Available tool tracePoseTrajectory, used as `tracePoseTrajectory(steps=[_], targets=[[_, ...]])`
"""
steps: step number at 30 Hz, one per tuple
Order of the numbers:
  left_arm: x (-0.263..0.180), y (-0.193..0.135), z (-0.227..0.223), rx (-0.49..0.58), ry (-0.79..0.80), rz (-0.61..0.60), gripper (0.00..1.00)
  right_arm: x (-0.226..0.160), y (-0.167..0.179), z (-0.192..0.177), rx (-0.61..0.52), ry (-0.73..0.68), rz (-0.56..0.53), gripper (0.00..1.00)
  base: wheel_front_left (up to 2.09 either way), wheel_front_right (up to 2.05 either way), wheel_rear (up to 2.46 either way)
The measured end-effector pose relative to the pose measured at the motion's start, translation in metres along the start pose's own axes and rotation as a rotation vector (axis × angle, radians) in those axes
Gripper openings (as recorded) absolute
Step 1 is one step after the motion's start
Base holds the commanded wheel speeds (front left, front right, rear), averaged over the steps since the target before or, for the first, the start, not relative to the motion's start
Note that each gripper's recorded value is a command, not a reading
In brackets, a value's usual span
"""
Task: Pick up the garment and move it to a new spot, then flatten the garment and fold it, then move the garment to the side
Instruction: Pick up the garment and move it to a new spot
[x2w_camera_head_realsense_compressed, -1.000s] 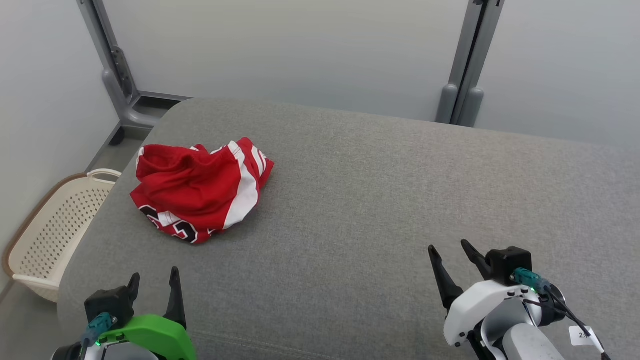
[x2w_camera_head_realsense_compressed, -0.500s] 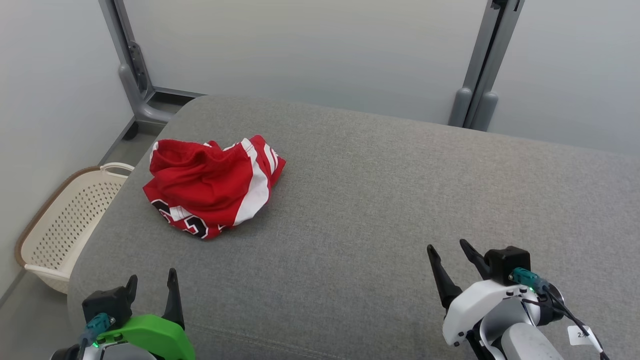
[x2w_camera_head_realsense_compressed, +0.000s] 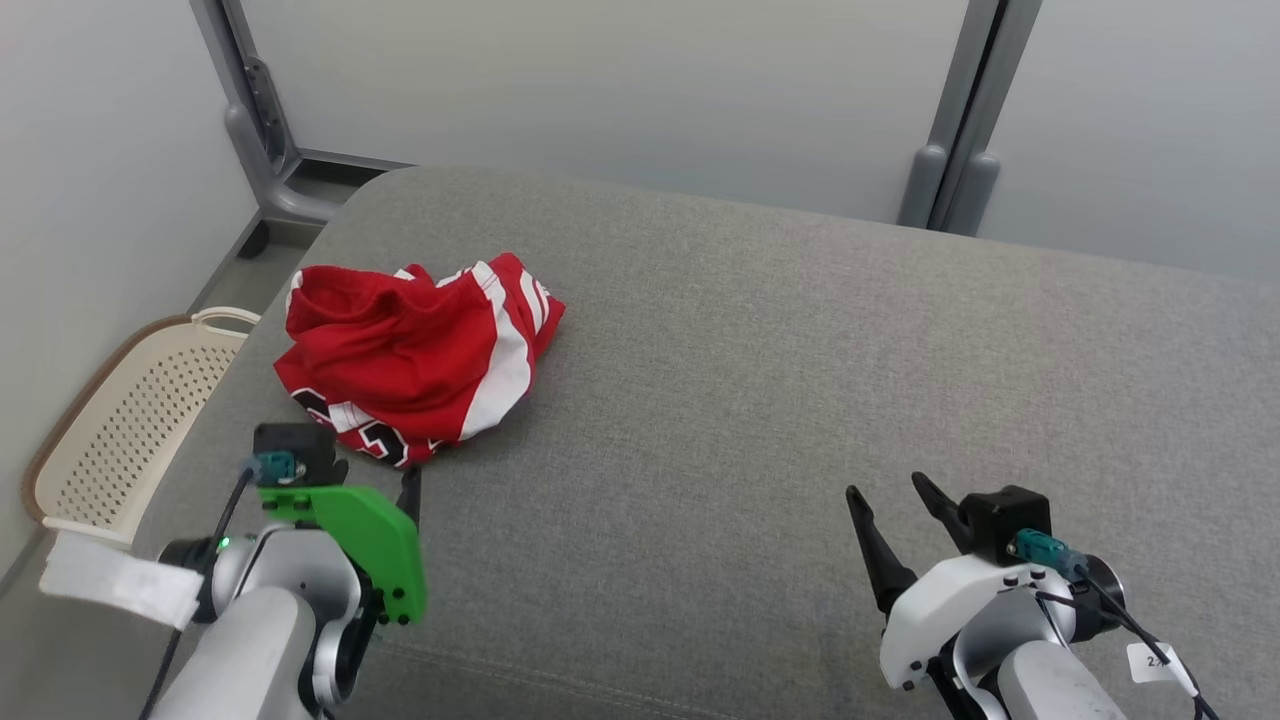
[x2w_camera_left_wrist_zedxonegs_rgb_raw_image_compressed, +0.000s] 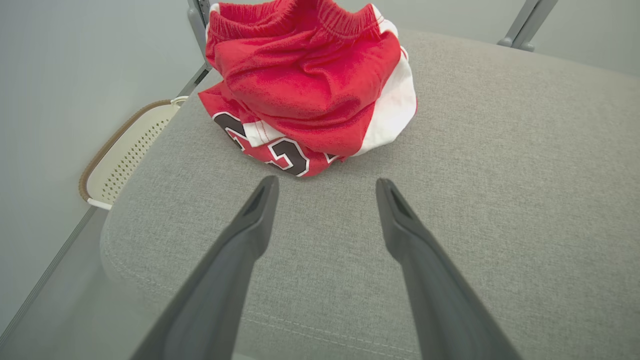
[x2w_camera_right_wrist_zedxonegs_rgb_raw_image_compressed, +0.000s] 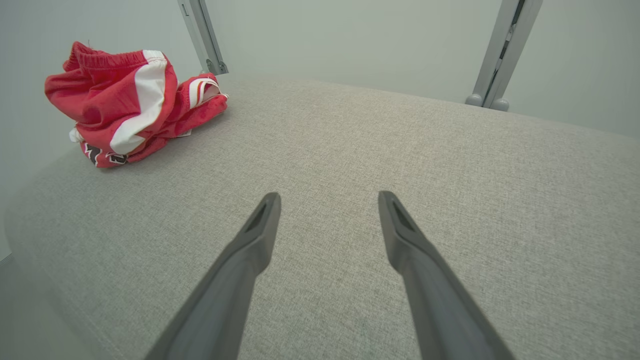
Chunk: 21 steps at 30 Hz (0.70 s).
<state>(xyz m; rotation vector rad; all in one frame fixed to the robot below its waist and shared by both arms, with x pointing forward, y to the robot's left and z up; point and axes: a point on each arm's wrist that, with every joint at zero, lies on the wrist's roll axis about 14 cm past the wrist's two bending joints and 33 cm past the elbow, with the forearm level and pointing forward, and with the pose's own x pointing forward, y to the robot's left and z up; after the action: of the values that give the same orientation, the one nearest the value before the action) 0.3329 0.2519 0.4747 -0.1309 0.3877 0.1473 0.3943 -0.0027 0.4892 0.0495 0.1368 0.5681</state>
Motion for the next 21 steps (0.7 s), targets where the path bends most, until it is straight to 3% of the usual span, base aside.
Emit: tracePoseTrajectory(steps=[12, 21], targets=[[0.065, -0.029, 0.051, 0.048, 0.117, -0.046, 1.0, 0.015, -0.007, -0.005, -0.024, 0.033, 0.007, 1.0, 0.0, 0.0, 0.0], [0.11, -0.033, 0.035, 0.179, 0.306, -0.024, 1.0, 0.024, -0.025, -0.022, -0.015, 0.088, -0.019, 1.0, 0.0, 0.0, 0.0]])
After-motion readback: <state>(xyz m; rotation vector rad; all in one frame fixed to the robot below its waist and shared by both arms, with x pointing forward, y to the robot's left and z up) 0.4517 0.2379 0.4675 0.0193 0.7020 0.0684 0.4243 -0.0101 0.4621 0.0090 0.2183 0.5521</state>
